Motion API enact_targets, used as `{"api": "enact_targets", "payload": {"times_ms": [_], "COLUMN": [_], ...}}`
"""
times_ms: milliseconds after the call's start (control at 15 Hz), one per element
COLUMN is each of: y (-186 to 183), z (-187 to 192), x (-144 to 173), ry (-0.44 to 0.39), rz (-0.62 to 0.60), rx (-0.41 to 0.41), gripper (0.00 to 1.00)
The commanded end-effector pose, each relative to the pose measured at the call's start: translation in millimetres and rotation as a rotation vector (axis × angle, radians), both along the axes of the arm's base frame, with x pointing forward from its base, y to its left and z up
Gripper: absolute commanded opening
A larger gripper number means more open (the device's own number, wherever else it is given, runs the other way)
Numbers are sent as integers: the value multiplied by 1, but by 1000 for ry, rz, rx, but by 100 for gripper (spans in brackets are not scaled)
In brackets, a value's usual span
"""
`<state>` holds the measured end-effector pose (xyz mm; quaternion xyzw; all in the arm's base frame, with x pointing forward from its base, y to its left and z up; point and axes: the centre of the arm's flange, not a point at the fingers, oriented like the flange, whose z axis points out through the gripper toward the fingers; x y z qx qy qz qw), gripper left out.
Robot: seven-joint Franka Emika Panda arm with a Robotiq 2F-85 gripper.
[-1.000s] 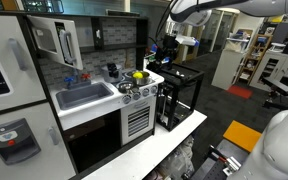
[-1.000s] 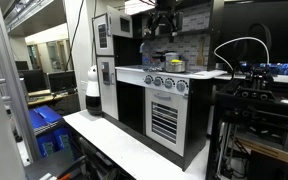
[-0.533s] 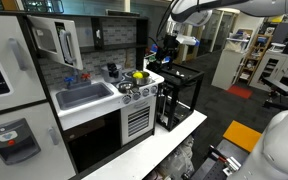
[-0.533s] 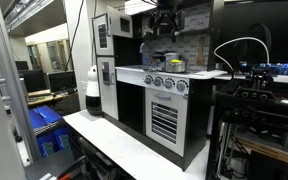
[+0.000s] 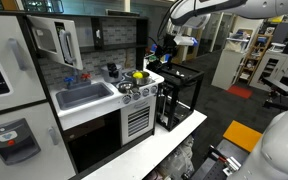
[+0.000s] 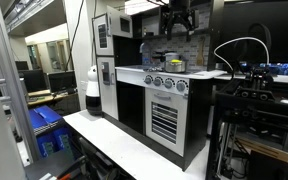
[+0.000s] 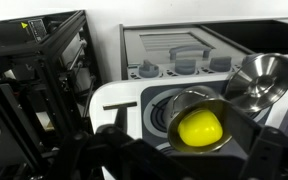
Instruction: Remove the yellow object from the silver pot and put it on the right cupboard
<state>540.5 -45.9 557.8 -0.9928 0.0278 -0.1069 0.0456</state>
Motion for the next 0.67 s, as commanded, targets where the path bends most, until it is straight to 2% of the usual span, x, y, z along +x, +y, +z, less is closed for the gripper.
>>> {"api": "enact_targets", "payload": {"times_ms": [0, 133, 333, 600], "y": [-4, 1, 6, 9], "z": [-12, -16, -11, 4], "x": [35, 50, 74, 102], "ry": [-34, -57, -95, -114], "rz": [-63, -11, 178, 401], "rx": [-6, 17, 81, 110], "gripper": [100, 100, 100, 100]}}
